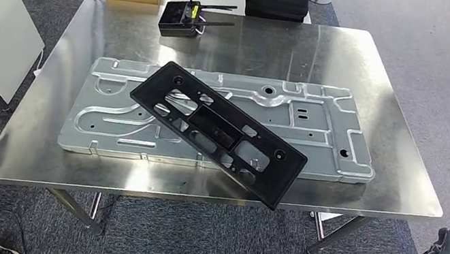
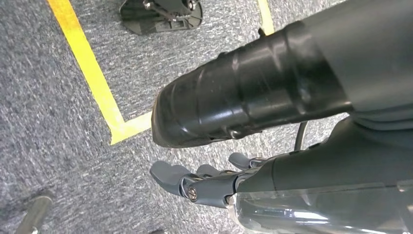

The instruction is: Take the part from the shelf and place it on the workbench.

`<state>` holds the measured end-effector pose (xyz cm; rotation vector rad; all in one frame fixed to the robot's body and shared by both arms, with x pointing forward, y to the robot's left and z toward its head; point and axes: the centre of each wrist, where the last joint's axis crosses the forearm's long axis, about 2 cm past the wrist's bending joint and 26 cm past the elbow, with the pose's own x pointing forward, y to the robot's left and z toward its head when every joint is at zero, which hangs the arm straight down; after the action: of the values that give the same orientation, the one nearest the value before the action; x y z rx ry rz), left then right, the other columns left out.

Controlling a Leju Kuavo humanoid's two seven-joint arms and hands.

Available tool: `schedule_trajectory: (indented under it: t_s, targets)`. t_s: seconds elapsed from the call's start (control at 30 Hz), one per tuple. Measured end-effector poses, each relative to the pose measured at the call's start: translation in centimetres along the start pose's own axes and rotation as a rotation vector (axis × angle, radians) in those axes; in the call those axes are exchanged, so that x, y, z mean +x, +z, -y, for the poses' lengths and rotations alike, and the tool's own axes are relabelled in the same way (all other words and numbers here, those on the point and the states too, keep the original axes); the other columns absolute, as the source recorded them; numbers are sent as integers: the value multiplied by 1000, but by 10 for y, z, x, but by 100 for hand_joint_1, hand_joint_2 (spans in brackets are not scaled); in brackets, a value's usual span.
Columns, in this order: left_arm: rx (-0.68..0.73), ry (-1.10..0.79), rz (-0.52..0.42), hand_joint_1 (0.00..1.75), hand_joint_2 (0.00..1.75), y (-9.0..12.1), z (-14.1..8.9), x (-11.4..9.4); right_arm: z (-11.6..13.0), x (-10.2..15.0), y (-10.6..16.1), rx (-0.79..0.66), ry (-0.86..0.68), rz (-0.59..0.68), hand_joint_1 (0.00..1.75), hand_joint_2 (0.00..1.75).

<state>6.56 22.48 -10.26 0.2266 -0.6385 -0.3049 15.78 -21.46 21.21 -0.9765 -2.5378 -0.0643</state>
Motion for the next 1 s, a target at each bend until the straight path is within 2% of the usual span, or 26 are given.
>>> schedule_trajectory:
  t_s: [0.47,1.0]
  targets:
    - [4,9,-19,0,0,3,0,-6,-3,-3,18,57,-1,-58,0,0]
    - [9,18,-25,0,0,3,0,-8,-7,-4,26,79,-3,-84,0,0]
